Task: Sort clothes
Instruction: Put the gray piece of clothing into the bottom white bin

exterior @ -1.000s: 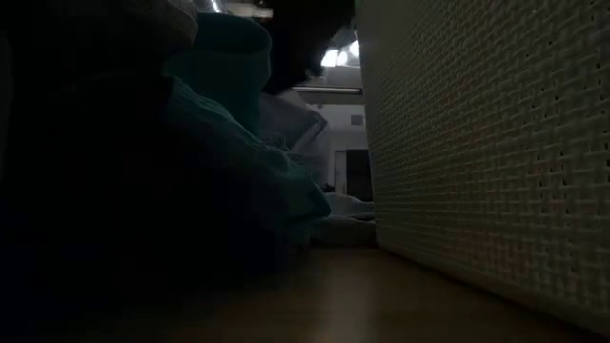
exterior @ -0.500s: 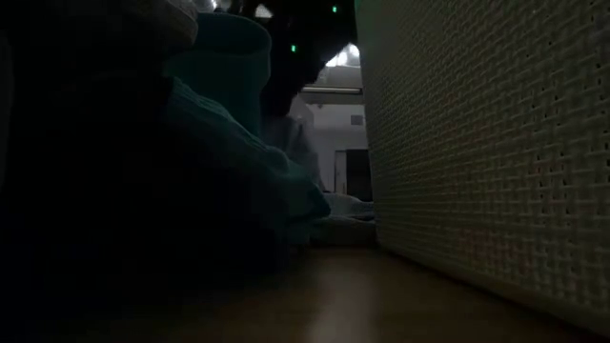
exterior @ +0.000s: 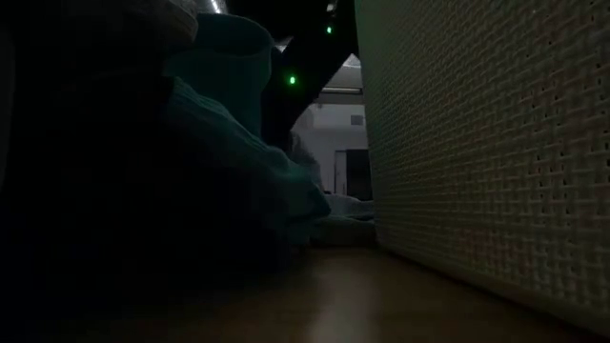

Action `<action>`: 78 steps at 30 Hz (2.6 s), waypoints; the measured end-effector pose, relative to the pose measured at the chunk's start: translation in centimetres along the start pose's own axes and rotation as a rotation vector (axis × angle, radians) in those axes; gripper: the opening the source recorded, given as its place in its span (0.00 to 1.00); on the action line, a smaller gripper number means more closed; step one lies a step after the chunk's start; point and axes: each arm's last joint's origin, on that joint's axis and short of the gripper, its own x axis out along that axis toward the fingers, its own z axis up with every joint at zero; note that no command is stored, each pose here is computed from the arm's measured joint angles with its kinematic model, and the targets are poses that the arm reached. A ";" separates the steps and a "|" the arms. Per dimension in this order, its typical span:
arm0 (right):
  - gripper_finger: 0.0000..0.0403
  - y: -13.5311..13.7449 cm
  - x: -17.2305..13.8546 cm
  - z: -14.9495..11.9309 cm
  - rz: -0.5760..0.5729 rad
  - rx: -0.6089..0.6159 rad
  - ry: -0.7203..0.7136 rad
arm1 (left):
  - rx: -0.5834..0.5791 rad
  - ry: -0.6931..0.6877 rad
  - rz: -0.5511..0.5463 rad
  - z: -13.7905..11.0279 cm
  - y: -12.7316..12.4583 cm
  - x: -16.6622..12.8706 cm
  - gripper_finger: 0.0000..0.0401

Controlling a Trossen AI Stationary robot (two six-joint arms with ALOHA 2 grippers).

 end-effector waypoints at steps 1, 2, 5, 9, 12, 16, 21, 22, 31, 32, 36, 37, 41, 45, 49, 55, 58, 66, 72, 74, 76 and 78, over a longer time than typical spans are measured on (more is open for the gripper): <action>0.04 0.0 -0.5 0.3 -0.010 -0.006 -0.010 | 0.000 0.000 0.002 0.0 0.0 0.0 0.37; 0.05 0.0 -1.0 0.6 -0.026 -0.008 -0.020 | 0.001 0.001 0.003 0.0 0.0 0.0 0.37; 0.11 -0.2 -2.6 1.5 -0.092 -0.008 -0.050 | 0.045 -0.002 0.020 0.0 0.1 0.0 0.37; 0.08 0.0 -5.6 3.0 -0.147 -0.033 -0.102 | 0.051 -0.008 0.055 0.0 0.2 0.0 0.37; 0.03 0.2 -8.2 4.1 -0.164 -0.056 -0.154 | 0.051 -0.009 0.057 0.0 0.2 0.0 0.37; 0.05 0.3 -12.2 5.2 -0.191 -0.065 -0.208 | 0.057 -0.009 0.057 0.0 0.2 0.0 0.37; 0.09 0.2 -17.1 5.9 -0.241 -0.055 -0.261 | 0.073 -0.019 0.056 0.1 0.2 0.0 0.37; 0.09 0.1 -18.0 6.0 -0.243 -0.053 -0.273 | 0.073 -0.021 0.055 0.2 0.1 0.0 0.37; 0.06 -1.3 -24.3 6.0 -0.294 -0.012 -0.345 | 0.066 -0.044 0.053 0.4 0.1 0.0 0.37; 0.07 -1.5 -24.9 6.0 -0.305 -0.005 -0.355 | 0.067 -0.050 0.053 0.5 0.1 0.0 0.37; 0.07 -2.6 -27.6 5.9 -0.358 0.022 -0.402 | 0.091 -0.046 0.054 0.4 0.1 0.0 0.37; 0.06 -2.8 -28.3 5.9 -0.380 0.021 -0.412 | 0.090 -0.047 0.053 0.4 0.1 0.0 0.37; 0.06 -3.8 -30.8 5.5 -0.462 0.041 -0.435 | 0.088 -0.057 0.052 0.5 0.1 0.0 0.37; 0.07 -4.9 -33.5 5.0 -0.507 0.088 -0.484 | 0.106 -0.072 0.050 0.7 0.0 0.0 0.37; 0.07 -5.7 -36.0 4.6 -0.527 0.116 -0.549 | 0.107 -0.085 0.048 0.8 0.0 0.0 0.37; 0.07 -6.8 -39.6 4.1 -0.554 0.163 -0.673 | 0.107 -0.084 0.048 0.8 0.0 0.0 0.37; 0.07 -7.2 -41.0 4.0 -0.562 0.198 -0.737 | 0.107 -0.084 0.048 0.8 0.0 0.0 0.37; 0.07 -8.4 -44.9 3.8 -0.572 0.259 -0.910 | 0.108 -0.083 0.048 0.8 0.0 0.0 0.37; 0.07 -8.4 -49.0 3.9 -0.504 0.285 -0.988 | 0.108 -0.081 0.048 0.8 0.0 0.0 0.37; 0.07 -8.1 -50.4 4.1 -0.469 0.295 -1.030 | 0.108 -0.082 0.048 0.8 0.0 0.0 0.37; 0.07 -7.6 -51.8 4.3 -0.416 0.299 -1.071 | 0.108 -0.081 0.048 0.8 0.0 0.0 0.37; 0.07 -7.0 -53.1 4.4 -0.355 0.309 -1.111 | 0.108 -0.081 0.048 0.8 0.0 0.0 0.37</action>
